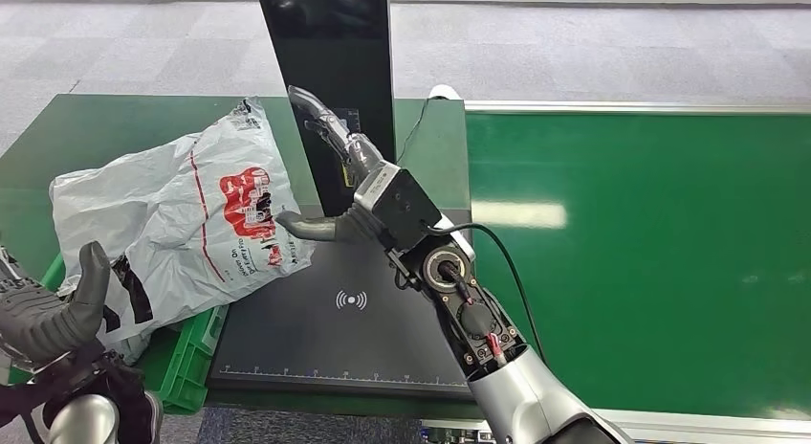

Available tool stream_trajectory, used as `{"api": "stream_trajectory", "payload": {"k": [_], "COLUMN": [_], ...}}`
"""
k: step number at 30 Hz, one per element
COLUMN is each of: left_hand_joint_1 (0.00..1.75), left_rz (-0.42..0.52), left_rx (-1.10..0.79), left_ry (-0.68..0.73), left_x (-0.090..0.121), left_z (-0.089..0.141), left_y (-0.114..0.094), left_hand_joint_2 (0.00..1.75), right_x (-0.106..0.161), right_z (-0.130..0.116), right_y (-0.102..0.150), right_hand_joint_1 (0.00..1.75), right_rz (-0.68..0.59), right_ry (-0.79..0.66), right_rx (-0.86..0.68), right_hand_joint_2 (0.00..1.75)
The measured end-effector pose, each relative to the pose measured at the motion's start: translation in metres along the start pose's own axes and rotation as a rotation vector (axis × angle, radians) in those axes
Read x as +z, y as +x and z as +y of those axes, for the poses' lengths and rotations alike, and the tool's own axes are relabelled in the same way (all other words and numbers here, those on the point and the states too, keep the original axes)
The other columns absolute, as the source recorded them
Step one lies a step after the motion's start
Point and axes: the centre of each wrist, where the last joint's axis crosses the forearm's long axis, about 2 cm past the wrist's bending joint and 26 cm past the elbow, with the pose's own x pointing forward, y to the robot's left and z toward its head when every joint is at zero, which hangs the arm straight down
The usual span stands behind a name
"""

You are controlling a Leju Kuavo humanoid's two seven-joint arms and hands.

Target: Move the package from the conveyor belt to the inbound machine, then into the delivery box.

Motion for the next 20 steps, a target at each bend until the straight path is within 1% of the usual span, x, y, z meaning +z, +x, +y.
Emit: {"api": "stream_trajectory", "payload": {"k": [3,5,7,9,11,14,16,18,20], "left_hand_joint_1": [0.00,0.00,0.00,0.00,0.00,0.00,0.00,0.00,0.00], "left_rz": [0.052,0.086,0.121,0.164,0.212,0.275,0.307,0.334,0.351], "left_rx": [0.094,0.156,0.230,0.324,0.424,0.509,0.516,0.512,0.511], "left_ry": [-0.066,-0.116,-0.175,-0.260,-0.361,-0.475,-0.516,-0.543,-0.563], "left_x": [0.008,0.013,0.018,0.026,0.040,0.061,0.071,0.079,0.084], "left_z": [-0.004,-0.013,-0.026,-0.040,-0.055,-0.071,-0.075,-0.074,-0.072], "left_y": [0.003,0.006,0.007,0.004,-0.002,-0.008,-0.011,-0.012,-0.012], "left_hand_joint_2": [1.75,1.75,1.75,1.75,1.75,1.75,1.75,1.75,1.75], "right_x": [-0.006,-0.009,-0.006,0.005,0.028,0.073,0.102,0.126,0.141], "right_z": [0.003,0.003,-0.003,-0.015,-0.030,-0.049,-0.057,-0.062,-0.065], "right_y": [0.001,0.001,0.001,-0.001,-0.005,-0.015,-0.022,-0.029,-0.032], "right_hand_joint_1": [0.00,0.00,0.00,0.00,0.00,0.00,0.00,0.00,0.00], "right_rz": [0.004,0.017,0.042,0.077,0.112,0.162,0.203,0.246,0.274], "right_ry": [0.024,0.028,0.019,-0.001,-0.021,-0.028,-0.032,-0.046,-0.058], "right_rx": [-0.023,-0.030,-0.020,0.021,0.065,0.068,0.072,0.092,0.105], "right_hand_joint_2": [1.75,1.75,1.75,1.75,1.75,1.75,1.75,1.75,1.75]}}
